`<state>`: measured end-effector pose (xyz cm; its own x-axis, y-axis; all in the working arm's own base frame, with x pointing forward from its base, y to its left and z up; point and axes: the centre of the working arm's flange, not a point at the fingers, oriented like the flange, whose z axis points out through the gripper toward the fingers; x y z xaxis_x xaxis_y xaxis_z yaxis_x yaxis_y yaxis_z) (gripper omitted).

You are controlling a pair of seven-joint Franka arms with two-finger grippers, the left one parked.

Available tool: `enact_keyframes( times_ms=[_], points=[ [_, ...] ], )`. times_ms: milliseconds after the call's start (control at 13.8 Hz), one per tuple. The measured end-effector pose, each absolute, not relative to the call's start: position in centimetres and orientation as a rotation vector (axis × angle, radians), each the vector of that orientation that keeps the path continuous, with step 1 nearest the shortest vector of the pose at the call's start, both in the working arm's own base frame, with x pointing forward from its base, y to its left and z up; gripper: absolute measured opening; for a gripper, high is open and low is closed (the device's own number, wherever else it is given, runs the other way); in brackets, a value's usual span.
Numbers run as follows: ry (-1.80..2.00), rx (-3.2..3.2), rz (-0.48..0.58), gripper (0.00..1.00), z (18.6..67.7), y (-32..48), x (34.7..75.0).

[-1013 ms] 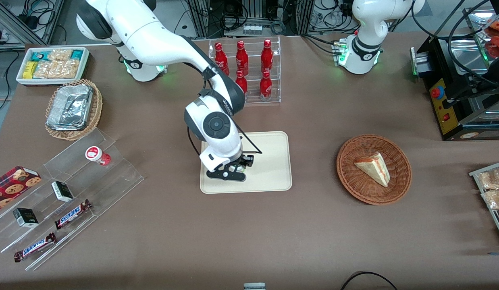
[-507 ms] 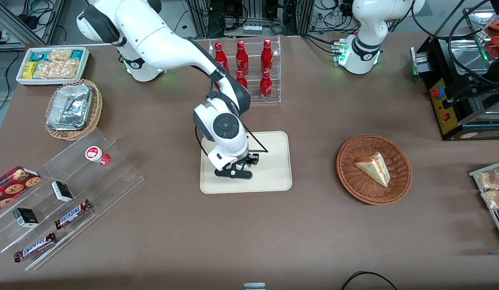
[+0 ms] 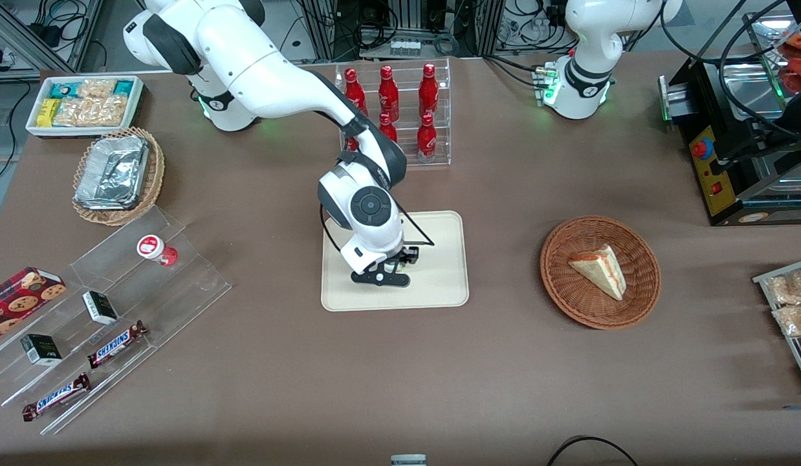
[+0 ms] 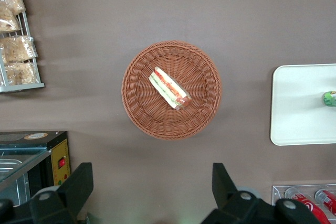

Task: Place green gum on tray
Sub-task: 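Lower the held canister onto the middle of the cream tray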

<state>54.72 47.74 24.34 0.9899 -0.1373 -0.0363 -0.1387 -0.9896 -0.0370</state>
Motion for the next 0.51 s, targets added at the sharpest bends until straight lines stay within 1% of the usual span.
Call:
enact_keyframes(
  times_ms=[362, 434, 507],
  points=[
    [0.216, -3.094, 0.051, 0.59, 23.8, 47.75, 54.74],
    [0.217, -3.094, 0.051, 0.63, 23.66, 47.74, 54.75],
    [0.217, -3.095, 0.053, 0.63, 23.45, 47.73, 54.74]
  ],
)
